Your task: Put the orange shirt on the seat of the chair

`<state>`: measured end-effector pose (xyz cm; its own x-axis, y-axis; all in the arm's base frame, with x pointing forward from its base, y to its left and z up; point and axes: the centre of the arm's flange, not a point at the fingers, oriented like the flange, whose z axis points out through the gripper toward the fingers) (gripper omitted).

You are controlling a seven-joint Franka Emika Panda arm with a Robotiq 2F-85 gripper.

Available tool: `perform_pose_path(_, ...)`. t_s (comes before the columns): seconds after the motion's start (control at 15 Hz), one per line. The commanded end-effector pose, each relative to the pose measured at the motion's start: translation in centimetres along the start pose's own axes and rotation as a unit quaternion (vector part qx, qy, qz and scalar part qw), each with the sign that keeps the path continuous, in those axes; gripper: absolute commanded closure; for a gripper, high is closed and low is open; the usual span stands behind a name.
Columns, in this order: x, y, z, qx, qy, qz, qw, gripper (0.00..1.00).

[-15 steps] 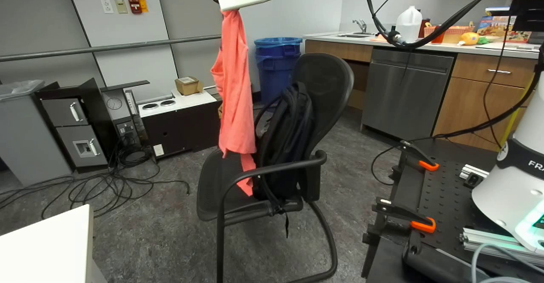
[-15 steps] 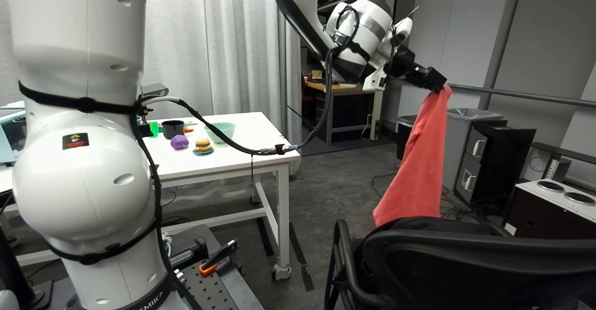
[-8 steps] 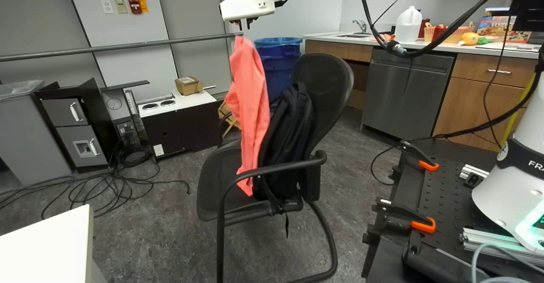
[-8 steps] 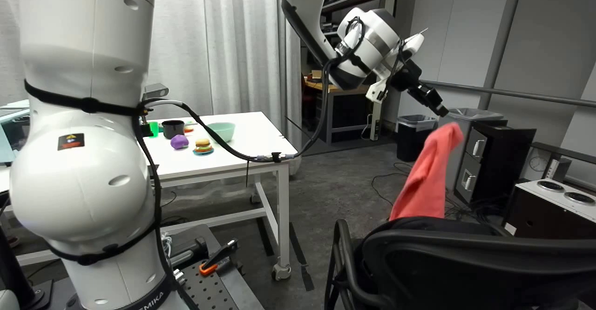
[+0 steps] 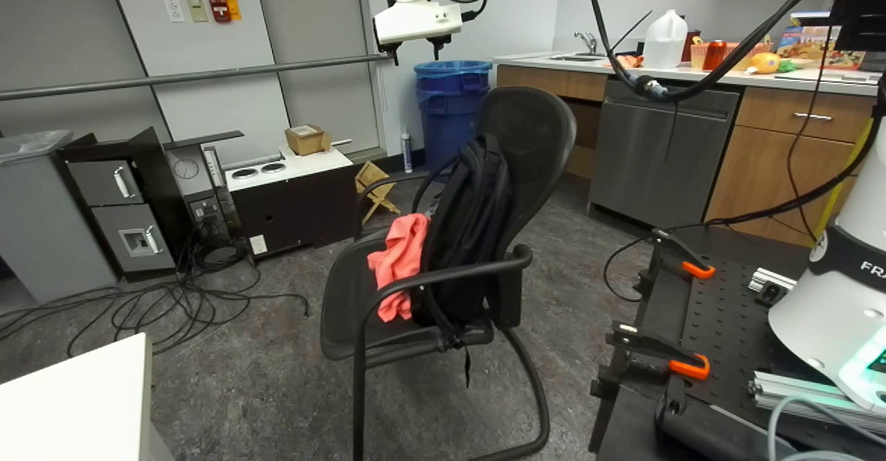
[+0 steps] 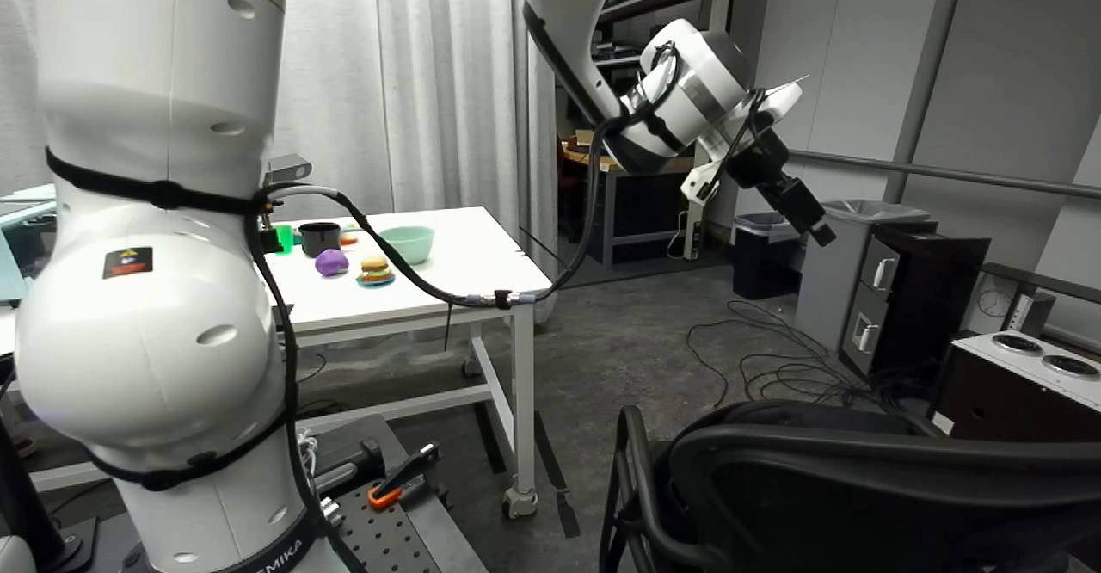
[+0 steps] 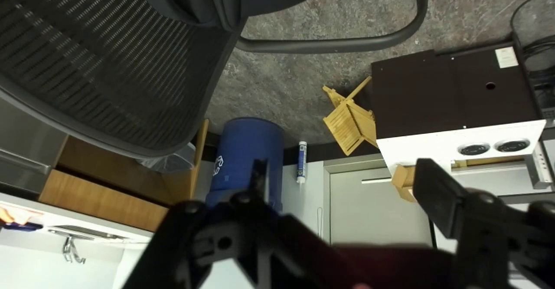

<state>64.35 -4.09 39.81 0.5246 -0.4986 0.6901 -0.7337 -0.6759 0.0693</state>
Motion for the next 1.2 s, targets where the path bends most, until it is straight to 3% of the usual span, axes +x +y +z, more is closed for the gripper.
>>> perform_pose_path(0.0,0.3,2.8,-0.7,0.0,-0.043,-0.006,0.9991,0.0)
perform_pose_path(0.33,1.6,6.3,-3.3,0.02,-0.103,-0.015,0.9943,0.0)
perform_pose_path(0.93,4.5,10.9,-7.5,0.041,-0.099,-0.01,0.9942,0.0)
perform_pose_path(1.13,4.5,11.3,-8.4,0.05,-0.115,-0.008,0.9921,0.0)
